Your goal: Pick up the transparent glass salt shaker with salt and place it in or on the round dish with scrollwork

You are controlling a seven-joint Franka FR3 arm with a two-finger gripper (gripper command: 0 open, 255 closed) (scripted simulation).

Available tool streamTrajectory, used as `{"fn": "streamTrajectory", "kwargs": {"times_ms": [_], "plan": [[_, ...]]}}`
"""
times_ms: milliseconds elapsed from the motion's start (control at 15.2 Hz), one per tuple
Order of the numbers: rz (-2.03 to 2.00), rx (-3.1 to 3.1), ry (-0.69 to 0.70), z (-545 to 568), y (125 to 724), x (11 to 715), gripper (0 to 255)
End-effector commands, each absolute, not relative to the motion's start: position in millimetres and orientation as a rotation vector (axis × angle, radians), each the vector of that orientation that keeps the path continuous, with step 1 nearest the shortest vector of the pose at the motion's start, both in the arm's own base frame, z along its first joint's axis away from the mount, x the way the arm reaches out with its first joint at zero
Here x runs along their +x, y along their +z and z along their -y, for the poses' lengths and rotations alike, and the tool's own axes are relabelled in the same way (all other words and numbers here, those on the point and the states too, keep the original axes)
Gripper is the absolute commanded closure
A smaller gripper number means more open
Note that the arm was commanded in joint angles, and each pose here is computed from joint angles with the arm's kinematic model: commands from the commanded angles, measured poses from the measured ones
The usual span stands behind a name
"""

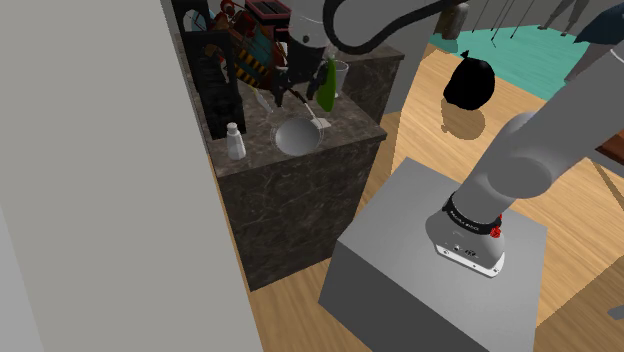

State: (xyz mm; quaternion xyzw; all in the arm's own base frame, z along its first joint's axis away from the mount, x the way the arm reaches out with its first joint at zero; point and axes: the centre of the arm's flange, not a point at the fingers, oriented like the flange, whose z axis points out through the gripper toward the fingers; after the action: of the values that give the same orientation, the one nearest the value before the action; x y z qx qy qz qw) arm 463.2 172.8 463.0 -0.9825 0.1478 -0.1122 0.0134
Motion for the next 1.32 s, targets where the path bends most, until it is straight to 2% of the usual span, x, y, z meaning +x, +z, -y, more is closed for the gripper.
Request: {"fn": "streamTrajectory", "kwargs": {"times_ms": [0, 726, 1254], "plan": [[-0.482, -3.048, -0.359, -188.2, 448.1, 478.1, 0], [-0.589, -2.987, -0.402, -274.8, 375.5, 561.8, 0], [-0.593, -2.984, -0.404, -279.1, 337.0, 575.5, 0]]}}
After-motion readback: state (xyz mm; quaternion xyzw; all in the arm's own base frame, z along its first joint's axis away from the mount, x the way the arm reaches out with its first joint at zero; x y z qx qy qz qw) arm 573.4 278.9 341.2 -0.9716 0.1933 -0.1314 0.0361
